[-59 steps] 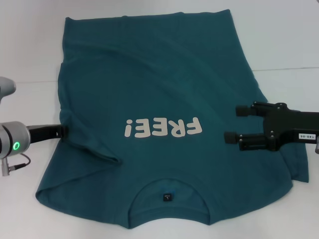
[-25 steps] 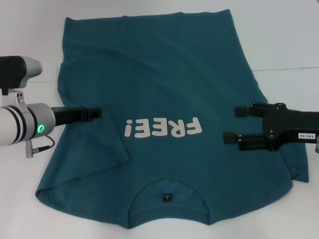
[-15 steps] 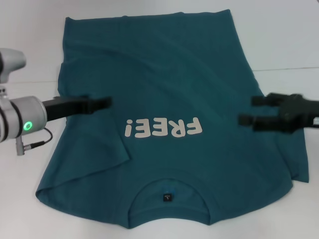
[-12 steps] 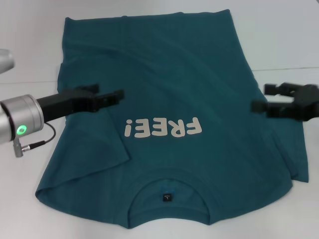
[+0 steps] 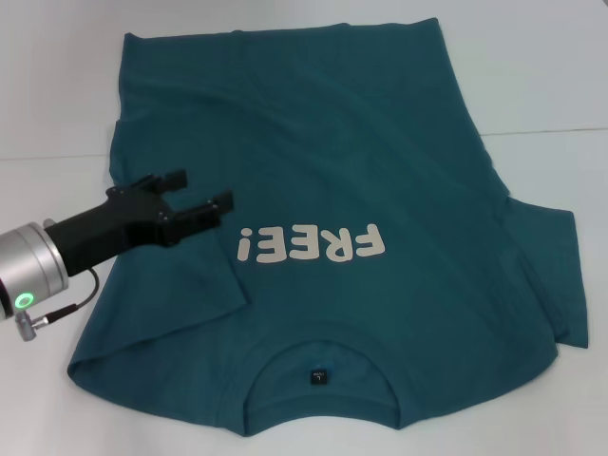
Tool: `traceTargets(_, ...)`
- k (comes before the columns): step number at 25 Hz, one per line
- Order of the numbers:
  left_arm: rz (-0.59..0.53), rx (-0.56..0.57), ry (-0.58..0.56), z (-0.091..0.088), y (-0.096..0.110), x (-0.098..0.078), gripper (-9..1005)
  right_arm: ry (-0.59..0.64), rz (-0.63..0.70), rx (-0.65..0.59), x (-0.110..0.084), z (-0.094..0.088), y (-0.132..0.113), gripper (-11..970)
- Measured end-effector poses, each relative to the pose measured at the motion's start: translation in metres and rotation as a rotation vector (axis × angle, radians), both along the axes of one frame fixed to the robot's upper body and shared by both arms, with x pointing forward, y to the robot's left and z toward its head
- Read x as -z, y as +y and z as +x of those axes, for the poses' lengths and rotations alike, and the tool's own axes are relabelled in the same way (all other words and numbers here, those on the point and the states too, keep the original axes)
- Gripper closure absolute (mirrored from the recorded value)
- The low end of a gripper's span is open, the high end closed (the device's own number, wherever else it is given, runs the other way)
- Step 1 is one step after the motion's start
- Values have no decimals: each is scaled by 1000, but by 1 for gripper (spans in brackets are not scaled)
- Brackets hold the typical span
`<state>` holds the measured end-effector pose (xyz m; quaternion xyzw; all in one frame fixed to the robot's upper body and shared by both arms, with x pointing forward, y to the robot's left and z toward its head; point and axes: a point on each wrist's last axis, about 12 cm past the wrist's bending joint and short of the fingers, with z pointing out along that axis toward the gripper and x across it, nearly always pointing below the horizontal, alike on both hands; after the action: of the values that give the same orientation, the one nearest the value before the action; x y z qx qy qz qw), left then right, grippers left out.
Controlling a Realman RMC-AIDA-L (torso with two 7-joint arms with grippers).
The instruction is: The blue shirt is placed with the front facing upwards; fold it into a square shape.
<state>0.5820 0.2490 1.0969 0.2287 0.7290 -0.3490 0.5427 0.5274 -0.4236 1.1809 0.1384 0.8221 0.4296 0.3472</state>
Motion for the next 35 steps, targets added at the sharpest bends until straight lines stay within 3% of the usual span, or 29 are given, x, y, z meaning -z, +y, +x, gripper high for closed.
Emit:
traceTargets(6, 31, 41, 19, -1, -8, 7, 91, 198, 60, 66, 21, -31, -17, 14)
traceTargets(11, 124, 98, 55, -1, -15, 14, 91, 306, 56, 80, 34, -40, -17, 14)
traceTargets(22, 210, 168, 156, 5, -22, 13, 91, 446, -55, 63, 48, -23, -2, 14)
traceTargets(35, 221, 179, 150, 6, -25, 12, 91, 485, -137, 72, 70, -11, 7, 14)
